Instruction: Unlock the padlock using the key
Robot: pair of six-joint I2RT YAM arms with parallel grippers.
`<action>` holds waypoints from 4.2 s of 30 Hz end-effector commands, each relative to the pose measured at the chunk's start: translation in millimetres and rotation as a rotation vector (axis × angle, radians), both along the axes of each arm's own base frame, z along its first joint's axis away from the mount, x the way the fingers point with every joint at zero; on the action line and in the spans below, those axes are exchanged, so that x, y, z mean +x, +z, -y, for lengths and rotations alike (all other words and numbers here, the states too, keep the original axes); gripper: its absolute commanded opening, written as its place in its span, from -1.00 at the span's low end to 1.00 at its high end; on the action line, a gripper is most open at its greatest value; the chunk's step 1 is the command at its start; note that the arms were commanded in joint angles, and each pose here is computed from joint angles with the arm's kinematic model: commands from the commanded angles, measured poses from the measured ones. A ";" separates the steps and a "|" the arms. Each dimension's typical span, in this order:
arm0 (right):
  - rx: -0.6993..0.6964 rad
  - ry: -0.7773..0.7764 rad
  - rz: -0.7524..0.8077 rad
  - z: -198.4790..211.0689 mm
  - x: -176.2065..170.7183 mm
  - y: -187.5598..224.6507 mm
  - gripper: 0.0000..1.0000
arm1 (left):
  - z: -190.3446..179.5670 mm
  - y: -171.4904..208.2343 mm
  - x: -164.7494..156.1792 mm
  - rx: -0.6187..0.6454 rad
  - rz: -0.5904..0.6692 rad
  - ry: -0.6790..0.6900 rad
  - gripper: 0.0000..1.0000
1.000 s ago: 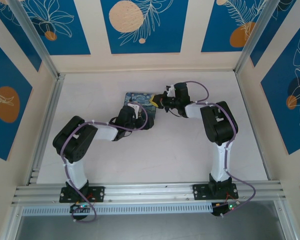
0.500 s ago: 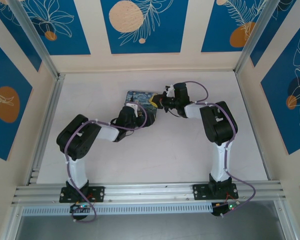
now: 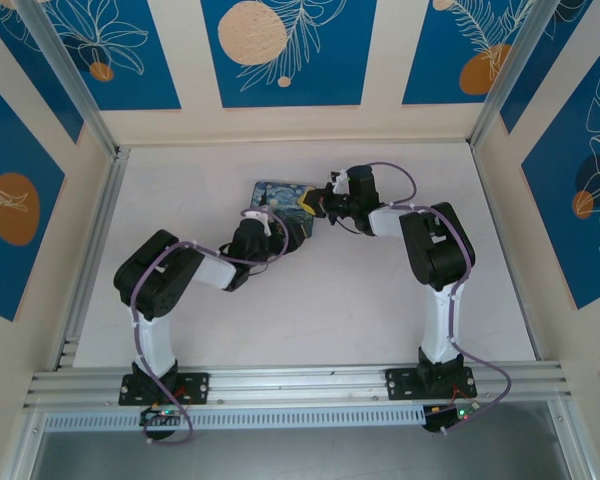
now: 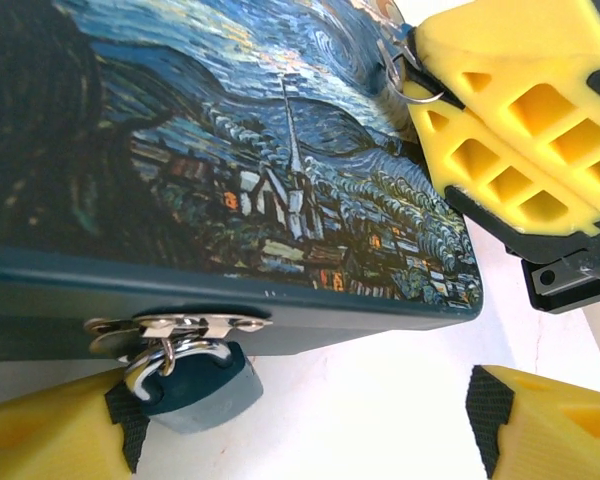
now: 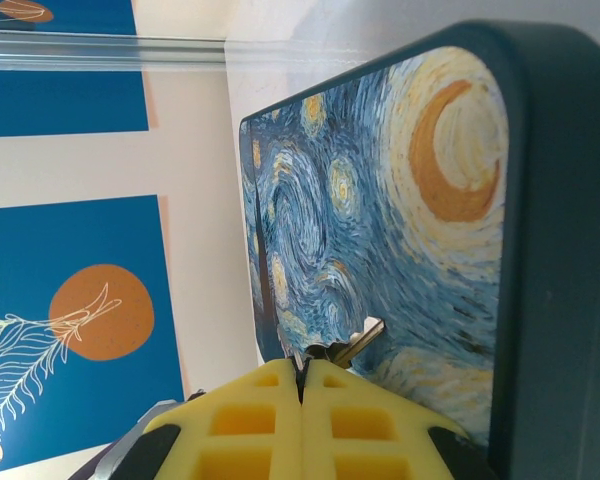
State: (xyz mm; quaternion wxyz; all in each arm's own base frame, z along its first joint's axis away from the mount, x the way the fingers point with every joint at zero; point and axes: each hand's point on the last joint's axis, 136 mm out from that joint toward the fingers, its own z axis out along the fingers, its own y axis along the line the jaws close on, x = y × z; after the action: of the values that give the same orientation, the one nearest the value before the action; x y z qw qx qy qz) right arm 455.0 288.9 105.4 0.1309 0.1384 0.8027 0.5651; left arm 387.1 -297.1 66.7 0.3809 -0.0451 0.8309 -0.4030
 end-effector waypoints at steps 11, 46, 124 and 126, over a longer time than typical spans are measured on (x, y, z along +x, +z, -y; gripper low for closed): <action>-0.008 0.022 -0.038 -5.7 -3.0 -14.7 -1.00 | 2.7 6.9 -2.3 -0.038 0.025 0.034 0.55; -0.009 0.026 -0.052 -4.0 -5.7 -22.0 -1.00 | 4.4 -15.4 2.8 0.017 0.004 0.136 0.08; -0.017 0.032 -0.078 -3.2 -8.4 -35.2 -1.00 | -9.0 -20.8 17.8 0.049 0.008 0.268 -0.65; -0.018 0.031 -0.079 -3.1 -8.8 -35.7 -1.00 | -9.5 -19.5 17.7 0.050 0.009 0.269 -0.66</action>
State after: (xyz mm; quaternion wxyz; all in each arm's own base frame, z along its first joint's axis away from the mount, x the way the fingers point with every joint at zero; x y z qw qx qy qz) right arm 456.4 291.6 104.8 0.1319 0.1268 0.7979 0.5744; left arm 403.2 -280.7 43.3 0.4363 -0.1511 0.8266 -0.3217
